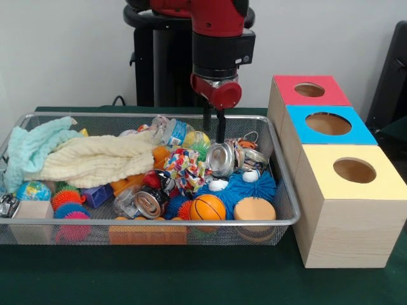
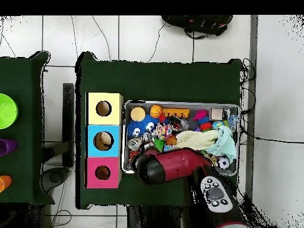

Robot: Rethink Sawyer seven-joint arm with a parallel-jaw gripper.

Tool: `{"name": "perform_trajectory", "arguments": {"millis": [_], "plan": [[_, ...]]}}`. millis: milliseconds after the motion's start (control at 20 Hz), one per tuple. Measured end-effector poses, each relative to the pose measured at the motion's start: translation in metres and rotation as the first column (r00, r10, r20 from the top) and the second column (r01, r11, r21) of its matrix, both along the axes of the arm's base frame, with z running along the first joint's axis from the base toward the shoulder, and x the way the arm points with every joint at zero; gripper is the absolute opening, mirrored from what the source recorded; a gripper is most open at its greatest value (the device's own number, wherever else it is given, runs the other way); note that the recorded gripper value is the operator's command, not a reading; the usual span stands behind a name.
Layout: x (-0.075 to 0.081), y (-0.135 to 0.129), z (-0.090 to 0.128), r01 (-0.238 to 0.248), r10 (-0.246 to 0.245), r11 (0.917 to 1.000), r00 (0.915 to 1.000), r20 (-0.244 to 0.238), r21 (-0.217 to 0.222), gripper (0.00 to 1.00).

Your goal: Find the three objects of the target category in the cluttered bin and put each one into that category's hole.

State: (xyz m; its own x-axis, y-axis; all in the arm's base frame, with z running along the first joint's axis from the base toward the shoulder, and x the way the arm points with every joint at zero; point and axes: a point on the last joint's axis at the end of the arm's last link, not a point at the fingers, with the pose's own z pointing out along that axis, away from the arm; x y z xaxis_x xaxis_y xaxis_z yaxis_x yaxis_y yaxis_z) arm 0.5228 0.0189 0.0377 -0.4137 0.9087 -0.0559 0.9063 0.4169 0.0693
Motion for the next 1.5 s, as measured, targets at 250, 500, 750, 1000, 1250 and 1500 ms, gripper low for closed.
{"name": "perform_trajectory", "arguments": {"millis": [250, 500, 750, 1000, 1250, 1500], "plan": [[0.033, 0.019, -0.011, -0.037, 0.037, 0.9993, 0.9985, 0.039, -0.01, 1.0], [0.037, 0.031, -0.013, -0.091, 0.094, 0.9941, 0.9942, 0.052, -0.059, 1.0], [0.028, 0.05, -0.011, -0.188, 0.199, 0.9707, 0.9778, 0.065, -0.15, 1.0], [0.014, 0.095, -0.01, -0.296, 0.32, 0.9364, 0.9406, 0.113, -0.189, 1.0], [-0.002, 0.124, -0.012, -0.352, 0.378, 0.9217, 0.9089, 0.176, -0.163, 1.0], [-0.017, 0.109, -0.016, -0.346, 0.376, 0.9228, 0.9049, 0.199, -0.169, 1.0]]}}
